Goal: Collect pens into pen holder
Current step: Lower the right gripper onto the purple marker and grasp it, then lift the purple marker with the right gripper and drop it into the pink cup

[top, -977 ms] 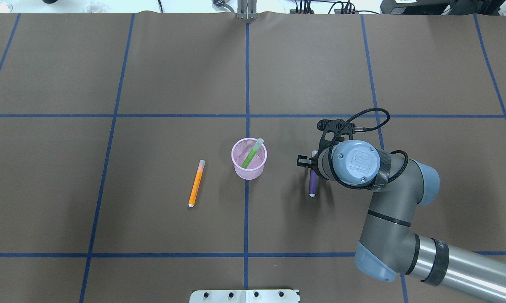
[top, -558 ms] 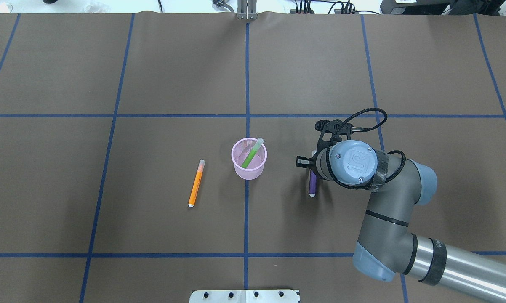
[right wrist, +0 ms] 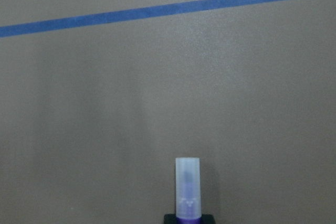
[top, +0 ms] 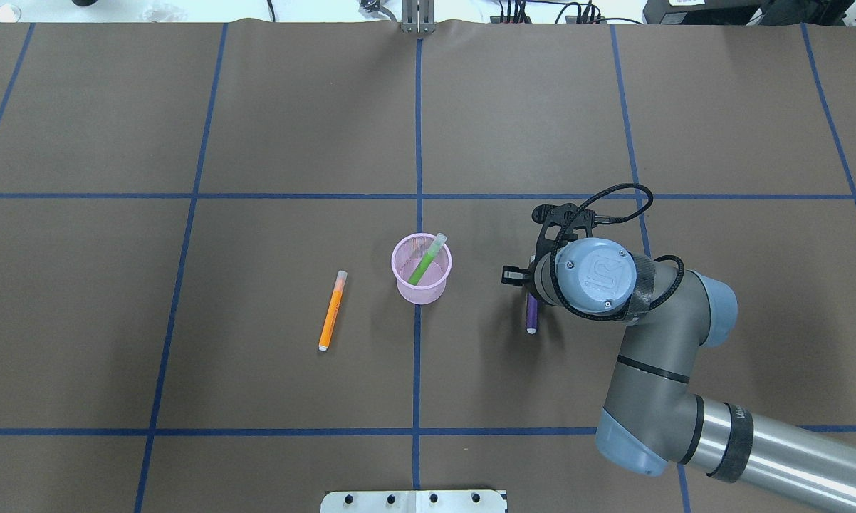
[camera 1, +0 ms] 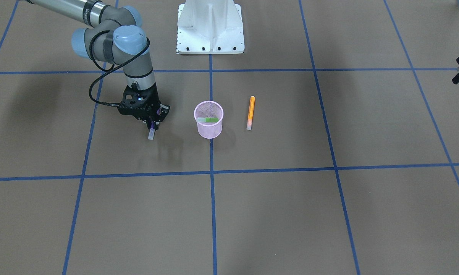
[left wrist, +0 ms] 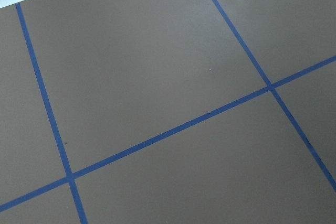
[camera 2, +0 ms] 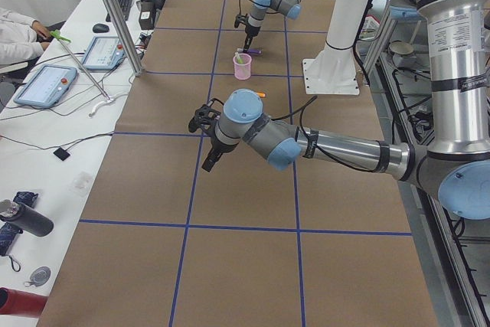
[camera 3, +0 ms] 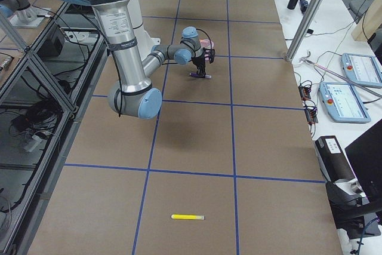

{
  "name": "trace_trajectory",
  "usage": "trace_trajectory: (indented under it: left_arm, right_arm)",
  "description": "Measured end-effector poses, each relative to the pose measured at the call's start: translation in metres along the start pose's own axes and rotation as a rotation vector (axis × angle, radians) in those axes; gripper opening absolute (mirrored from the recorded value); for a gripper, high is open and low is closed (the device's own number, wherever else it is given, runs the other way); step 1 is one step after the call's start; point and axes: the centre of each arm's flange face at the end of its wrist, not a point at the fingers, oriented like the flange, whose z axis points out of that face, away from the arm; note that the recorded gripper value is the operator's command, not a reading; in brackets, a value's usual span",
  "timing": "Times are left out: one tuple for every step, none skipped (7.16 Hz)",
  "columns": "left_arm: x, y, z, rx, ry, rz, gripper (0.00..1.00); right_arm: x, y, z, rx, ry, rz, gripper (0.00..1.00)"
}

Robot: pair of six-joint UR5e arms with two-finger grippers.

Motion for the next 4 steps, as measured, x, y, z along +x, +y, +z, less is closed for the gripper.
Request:
trace_trajectory:
  left_arm:
    - [0.000,0.001,0.000,-0.002,0.000,-0.002,1.00]
    - [0.000,0.002,0.001,-0.004,0.000,-0.004,1.00]
    - [-0.001,0.003,0.002,-0.007,0.001,-0.005,1.00]
    - [-0.001,0.003,0.003,-0.010,0.001,-0.007,1.00]
  right_arm:
    - [-0.002,-0.003,-0.006,0.004,-0.004,0.002,0.00]
    - [-0.011,-0.010,-0.022,0.015,-0.010,0.009,0.00]
    - [-0.024,-0.020,-0.049,0.049,-0.018,0.017,0.00]
    - [-0.035,-0.029,-0.077,0.115,-0.029,0.029,0.00]
